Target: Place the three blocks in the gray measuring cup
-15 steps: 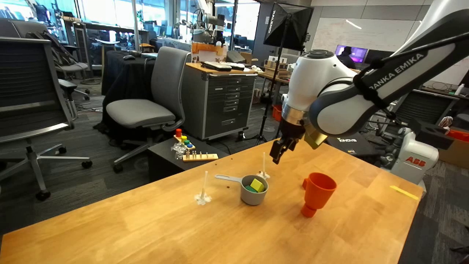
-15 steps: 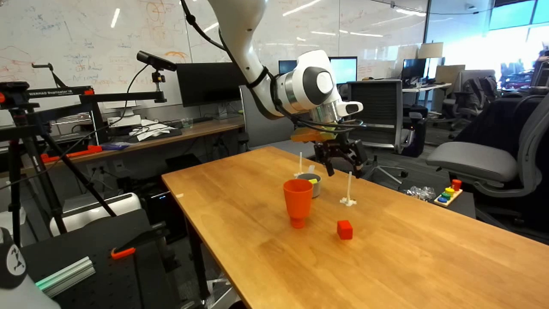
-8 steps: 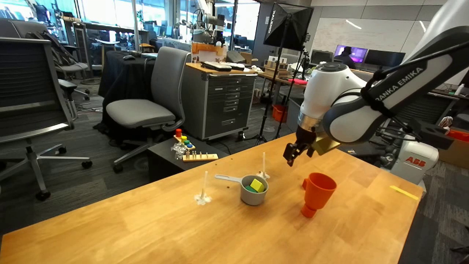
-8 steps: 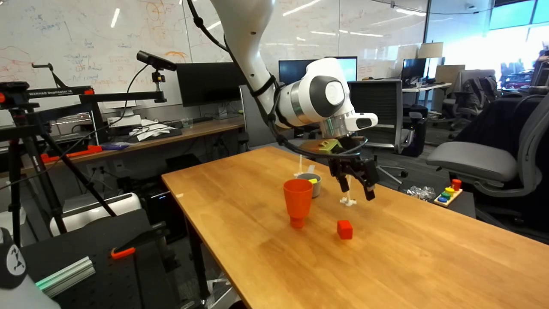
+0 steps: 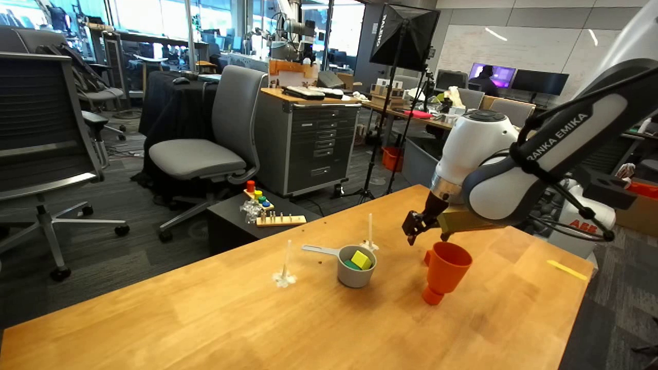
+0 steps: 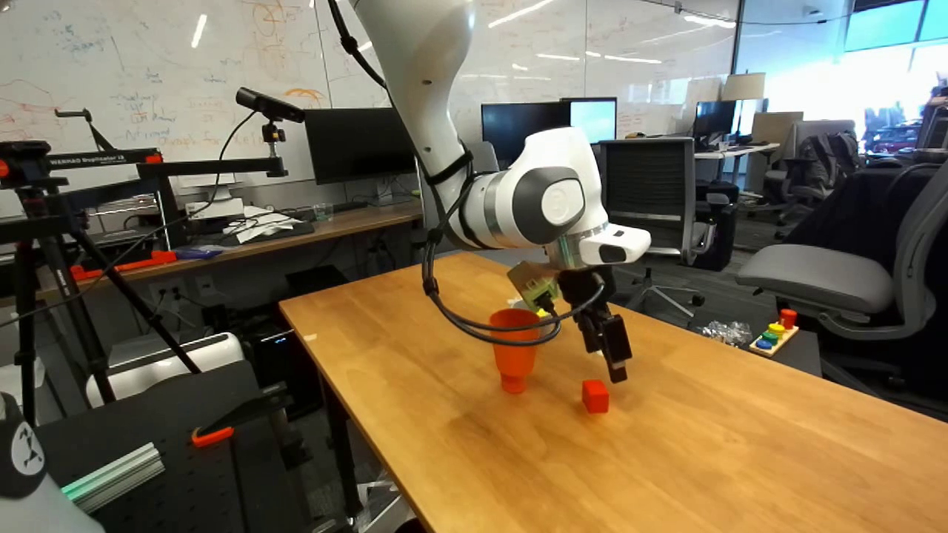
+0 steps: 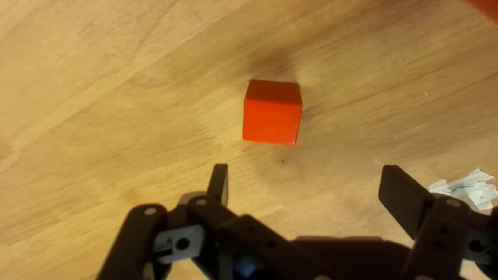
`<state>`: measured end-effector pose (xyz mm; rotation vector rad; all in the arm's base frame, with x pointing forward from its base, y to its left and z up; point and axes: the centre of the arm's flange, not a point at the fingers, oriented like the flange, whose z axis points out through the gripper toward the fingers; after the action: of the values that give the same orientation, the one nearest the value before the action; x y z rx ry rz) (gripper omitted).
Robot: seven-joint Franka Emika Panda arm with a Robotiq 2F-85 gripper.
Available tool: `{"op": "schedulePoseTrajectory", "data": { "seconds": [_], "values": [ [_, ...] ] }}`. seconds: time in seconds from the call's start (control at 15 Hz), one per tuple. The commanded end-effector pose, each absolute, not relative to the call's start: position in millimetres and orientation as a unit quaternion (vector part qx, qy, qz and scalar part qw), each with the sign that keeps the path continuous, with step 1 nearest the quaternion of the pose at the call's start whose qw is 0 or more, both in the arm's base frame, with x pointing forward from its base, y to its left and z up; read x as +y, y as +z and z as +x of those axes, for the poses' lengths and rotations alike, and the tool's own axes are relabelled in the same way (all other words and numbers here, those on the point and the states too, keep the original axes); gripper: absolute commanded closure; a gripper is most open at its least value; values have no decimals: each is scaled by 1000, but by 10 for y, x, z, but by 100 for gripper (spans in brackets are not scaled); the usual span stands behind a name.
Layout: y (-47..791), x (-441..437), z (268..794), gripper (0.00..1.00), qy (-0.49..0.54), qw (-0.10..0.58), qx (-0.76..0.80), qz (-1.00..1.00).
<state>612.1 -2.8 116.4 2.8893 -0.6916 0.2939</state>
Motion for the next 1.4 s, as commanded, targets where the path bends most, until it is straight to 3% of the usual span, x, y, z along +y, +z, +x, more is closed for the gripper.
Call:
{"op": "schedulePoseTrajectory", "data": {
  "seconds": [0.0,0.67,0.73,0.8,0.93,1.0,1.2,1.27,1.33],
  "values": [
    [1139,-67,5975,0,115,56,-275,953],
    [857,16,5826,0,93,34,-299,949],
    [838,20,5826,25,93,35,-297,950],
    [830,23,5819,26,93,36,-297,950],
    [822,22,5823,42,94,40,-294,950],
    [819,19,5822,18,93,39,-294,951],
    [819,22,5826,4,96,42,-291,951],
    [817,22,5829,44,97,43,-290,951],
    [812,23,5834,39,96,43,-289,952]
  ]
}}
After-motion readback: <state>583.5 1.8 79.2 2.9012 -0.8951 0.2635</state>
